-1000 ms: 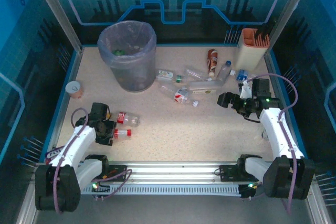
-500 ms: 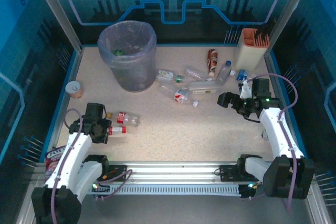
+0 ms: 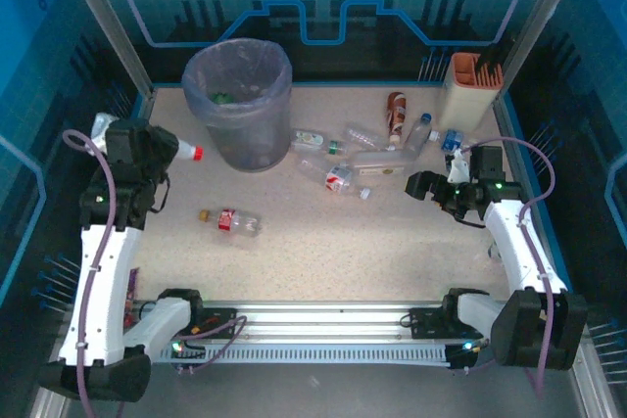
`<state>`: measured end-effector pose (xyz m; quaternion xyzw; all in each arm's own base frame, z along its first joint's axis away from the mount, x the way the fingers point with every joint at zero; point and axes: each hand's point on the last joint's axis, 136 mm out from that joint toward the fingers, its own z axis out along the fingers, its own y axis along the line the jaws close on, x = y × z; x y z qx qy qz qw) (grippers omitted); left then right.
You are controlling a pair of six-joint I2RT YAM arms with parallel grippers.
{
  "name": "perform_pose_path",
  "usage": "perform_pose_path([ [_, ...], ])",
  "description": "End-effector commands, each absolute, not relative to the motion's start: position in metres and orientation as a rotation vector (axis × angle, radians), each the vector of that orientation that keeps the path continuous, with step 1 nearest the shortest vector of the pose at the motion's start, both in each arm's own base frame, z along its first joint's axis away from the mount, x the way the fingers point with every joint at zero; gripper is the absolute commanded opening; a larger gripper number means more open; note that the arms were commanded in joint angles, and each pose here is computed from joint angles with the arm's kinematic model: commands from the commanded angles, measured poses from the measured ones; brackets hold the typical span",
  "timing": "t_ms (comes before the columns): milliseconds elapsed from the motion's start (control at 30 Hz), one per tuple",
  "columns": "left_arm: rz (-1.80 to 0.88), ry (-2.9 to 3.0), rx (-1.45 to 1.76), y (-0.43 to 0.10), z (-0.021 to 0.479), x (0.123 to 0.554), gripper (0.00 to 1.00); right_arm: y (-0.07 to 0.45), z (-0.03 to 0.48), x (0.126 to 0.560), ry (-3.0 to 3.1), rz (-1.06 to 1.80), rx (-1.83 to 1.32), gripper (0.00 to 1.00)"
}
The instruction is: Put the plastic bottles in the bin
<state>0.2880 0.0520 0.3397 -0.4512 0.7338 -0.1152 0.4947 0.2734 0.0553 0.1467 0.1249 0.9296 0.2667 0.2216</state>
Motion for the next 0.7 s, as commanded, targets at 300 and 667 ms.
perform_pose_path([
  [300,-0.309,1.692,-0.583,0.028,0.476,0.389,0.46,0.051,0.154,0.26,2.552,0.726,0.4,1.0],
  [667,-0.408,2.008,-0.266,-0.02,0.414,0.489,0.46,0.05,0.152,0.245,2.563,0.695,0.398,1.0],
])
